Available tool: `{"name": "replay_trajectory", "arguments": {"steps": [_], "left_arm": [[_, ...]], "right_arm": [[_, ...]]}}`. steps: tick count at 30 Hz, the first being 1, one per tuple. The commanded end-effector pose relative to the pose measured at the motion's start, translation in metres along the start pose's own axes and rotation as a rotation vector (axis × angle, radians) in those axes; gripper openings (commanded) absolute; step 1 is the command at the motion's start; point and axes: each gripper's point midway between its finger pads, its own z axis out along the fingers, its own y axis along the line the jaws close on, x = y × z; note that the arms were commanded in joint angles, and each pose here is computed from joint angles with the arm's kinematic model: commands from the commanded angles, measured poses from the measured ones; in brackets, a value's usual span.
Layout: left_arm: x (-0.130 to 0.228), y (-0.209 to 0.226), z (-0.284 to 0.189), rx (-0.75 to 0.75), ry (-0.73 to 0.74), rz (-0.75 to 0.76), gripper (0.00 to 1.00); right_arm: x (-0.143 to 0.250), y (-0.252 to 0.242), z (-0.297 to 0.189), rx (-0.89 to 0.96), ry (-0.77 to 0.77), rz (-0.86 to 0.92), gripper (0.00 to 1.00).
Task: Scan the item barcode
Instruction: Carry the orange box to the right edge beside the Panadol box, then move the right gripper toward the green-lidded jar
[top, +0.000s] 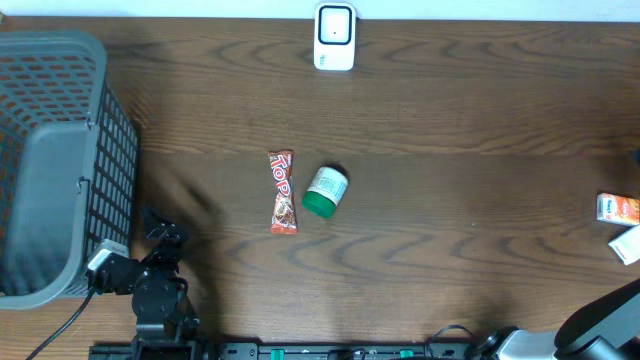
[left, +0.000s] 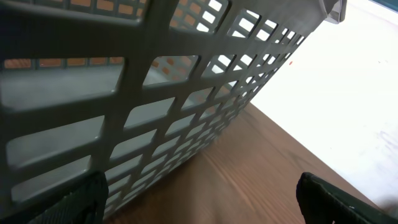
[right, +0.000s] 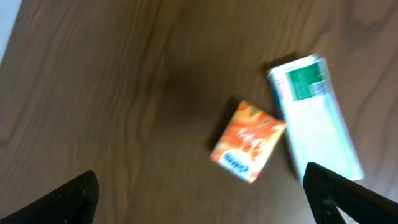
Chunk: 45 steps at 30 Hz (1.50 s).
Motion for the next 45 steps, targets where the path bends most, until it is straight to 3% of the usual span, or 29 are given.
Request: {"name": "replay_trajectory", "arguments": {"steps": [1,13,28,38,45], "left_arm": [[0.008,0.009,0.001,-0.032,0.013,0.021,0.97],[0.008,0.009,0.001,-0.032,0.013,0.021,0.97],[0.008,0.009,0.001,-0.032,0.013,0.021,0.97],[0.008,0.008,0.001,-0.031,0.013,0.021,0.97],[0.008,0.009,0.001,-0.032,0.013,0.021,0.97]], "right_arm": [[0.009,0.022,-0.006,-0.077,0.032,-0.037,0.99],[0.044,0.080,-0.026,-0.223,0.081,-0.174,0.99],[0.134,0.162,-0.059,-0.389,0.173,-0.413,0.99],[0.242,0.187,-0.099,-0.467,0.345,-0.655,0.99],[0.342,0.208,-0.153,-0.660,0.404,-1.021,0.99]]}}
